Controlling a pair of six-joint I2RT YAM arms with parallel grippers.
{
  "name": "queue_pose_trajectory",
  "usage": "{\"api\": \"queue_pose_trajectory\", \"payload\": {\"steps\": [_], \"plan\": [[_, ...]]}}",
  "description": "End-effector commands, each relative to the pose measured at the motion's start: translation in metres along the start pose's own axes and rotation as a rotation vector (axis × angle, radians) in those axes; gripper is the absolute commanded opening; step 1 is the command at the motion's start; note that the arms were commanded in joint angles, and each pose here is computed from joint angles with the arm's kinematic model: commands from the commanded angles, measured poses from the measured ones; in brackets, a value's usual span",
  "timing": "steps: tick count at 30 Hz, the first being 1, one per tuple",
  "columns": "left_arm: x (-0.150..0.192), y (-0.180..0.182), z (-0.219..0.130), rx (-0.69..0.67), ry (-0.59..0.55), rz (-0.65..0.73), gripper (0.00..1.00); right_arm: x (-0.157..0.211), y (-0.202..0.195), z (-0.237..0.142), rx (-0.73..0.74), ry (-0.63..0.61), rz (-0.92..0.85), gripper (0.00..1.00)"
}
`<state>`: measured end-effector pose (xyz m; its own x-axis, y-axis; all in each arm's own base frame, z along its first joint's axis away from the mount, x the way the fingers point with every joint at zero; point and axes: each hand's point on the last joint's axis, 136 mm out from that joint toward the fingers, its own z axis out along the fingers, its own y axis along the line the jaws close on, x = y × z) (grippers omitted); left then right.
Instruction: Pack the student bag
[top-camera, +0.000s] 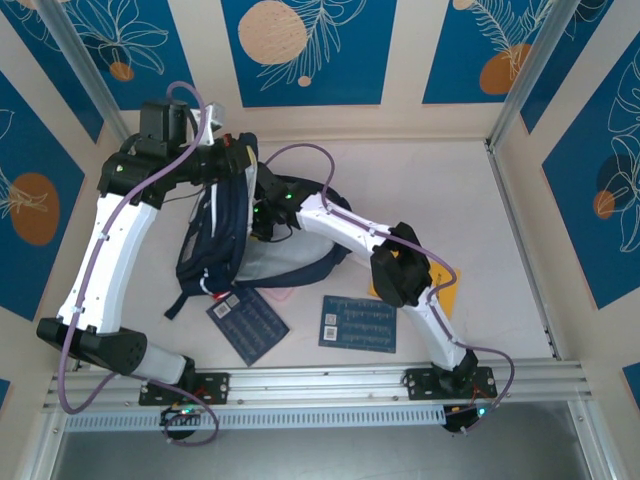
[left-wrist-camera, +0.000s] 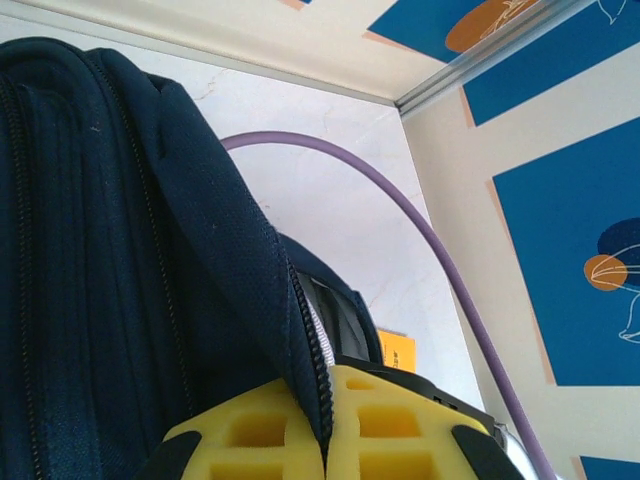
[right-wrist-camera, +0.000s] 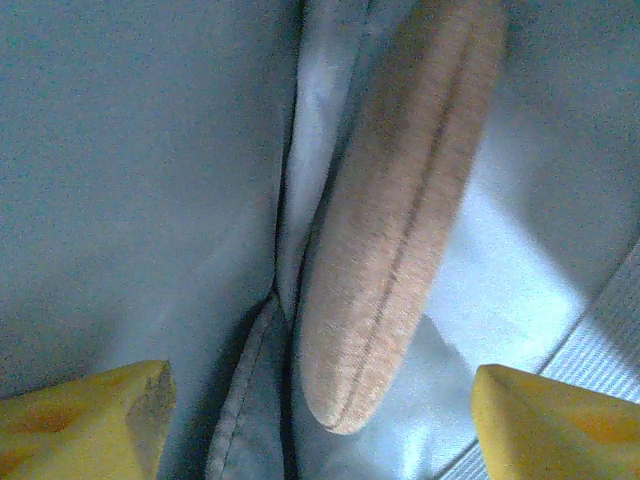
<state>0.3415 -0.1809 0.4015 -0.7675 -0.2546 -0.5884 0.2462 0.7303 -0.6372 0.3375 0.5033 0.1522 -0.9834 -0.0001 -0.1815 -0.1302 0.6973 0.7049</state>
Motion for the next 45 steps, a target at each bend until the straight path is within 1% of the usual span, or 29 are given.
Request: {"api": "queue_pose_trajectory", "payload": {"steps": [1,4,7,11,15,17,22,26,31,33,36,37,41,45], "plan": [[-0.032,-0.04,-0.032,0.11,-0.148,0.117,0.0,0.003,0.017,-0.019,-0.047,-0.006,-0.033,0.79],[-0.034,-0.033,-0.033,0.068,-0.163,0.114,0.0,0.003,0.026,-0.028,-0.075,-0.009,-0.07,0.78],[-0.04,-0.014,-0.037,-0.014,-0.207,0.077,0.0,-0.002,0.034,-0.047,-0.074,-0.06,-0.113,0.76],[-0.05,0.012,-0.044,-0.063,-0.272,-0.014,0.0,-0.014,0.033,-0.084,-0.024,-0.157,-0.12,0.73],[-0.064,0.032,-0.051,-0.084,-0.342,-0.097,0.0,-0.018,0.032,-0.126,-0.013,-0.243,-0.158,0.73],[-0.073,0.041,-0.057,-0.108,-0.379,-0.115,0.0,-0.02,0.032,-0.145,-0.009,-0.285,-0.18,0.73],[-0.089,0.062,-0.073,-0.188,-0.466,-0.145,0.0,-0.022,0.017,-0.194,0.014,-0.385,-0.198,0.72],[-0.097,0.074,-0.074,-0.21,-0.486,-0.16,0.0,-0.012,-0.001,-0.214,0.019,-0.412,-0.199,0.68],[-0.102,0.085,-0.057,-0.214,-0.471,-0.164,0.0,0.007,-0.032,-0.208,0.047,-0.386,-0.187,0.57],[-0.099,0.091,-0.041,-0.191,-0.434,-0.18,0.0,0.014,-0.048,-0.198,0.069,-0.358,-0.159,0.53],[-0.085,0.104,-0.008,-0.153,-0.348,-0.229,0.0,0.025,-0.075,-0.18,0.132,-0.301,-0.089,0.51],[-0.078,0.108,0.002,-0.145,-0.322,-0.238,0.0,0.03,-0.085,-0.173,0.162,-0.281,-0.054,0.51],[-0.045,0.128,0.037,-0.153,-0.225,-0.275,0.0,0.044,-0.116,-0.149,0.283,-0.215,0.093,0.61],[-0.017,0.141,0.06,-0.152,-0.159,-0.309,0.0,0.057,-0.139,-0.125,0.398,-0.158,0.286,0.66]]}}
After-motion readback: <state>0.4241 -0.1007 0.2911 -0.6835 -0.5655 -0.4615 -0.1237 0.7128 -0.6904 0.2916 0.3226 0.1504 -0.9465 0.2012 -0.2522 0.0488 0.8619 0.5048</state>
